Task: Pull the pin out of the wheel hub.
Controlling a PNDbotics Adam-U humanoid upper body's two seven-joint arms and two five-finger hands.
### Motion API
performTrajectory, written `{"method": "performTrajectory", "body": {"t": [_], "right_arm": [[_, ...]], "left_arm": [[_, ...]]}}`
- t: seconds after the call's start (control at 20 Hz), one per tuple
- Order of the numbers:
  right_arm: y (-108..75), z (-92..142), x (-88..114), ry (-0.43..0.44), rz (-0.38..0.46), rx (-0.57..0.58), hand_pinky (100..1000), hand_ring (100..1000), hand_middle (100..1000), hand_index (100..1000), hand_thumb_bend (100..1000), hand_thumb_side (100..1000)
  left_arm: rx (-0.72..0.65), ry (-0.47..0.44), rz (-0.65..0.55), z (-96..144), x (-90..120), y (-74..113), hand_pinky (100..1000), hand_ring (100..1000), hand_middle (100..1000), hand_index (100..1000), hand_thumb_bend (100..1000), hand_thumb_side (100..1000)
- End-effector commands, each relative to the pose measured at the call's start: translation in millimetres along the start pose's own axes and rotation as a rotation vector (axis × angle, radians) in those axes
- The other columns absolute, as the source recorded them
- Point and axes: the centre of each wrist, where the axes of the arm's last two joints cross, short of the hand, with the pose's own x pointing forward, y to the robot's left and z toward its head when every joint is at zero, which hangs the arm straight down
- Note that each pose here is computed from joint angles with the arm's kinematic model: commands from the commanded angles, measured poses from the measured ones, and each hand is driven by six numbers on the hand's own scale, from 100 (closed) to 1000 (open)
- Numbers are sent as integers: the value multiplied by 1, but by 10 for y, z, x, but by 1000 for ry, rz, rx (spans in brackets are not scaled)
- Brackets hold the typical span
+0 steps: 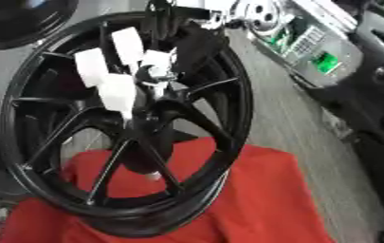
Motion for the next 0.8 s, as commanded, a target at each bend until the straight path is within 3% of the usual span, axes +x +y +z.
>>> {"method": "performTrajectory", "body": {"t": [0.05,0.8], "right_arm": [[-42,-1,-41,15,17,-16,797,737,645,797,466,518],[115,-151,-268,58,6,31,793,731,637,787,466,531]], "left_arm": [[1,-19,-10,-24,63,36,737,812,749,786,114,846],[-2,-17,-2,-18,55,26,740,813,746,785,115,849]]}}
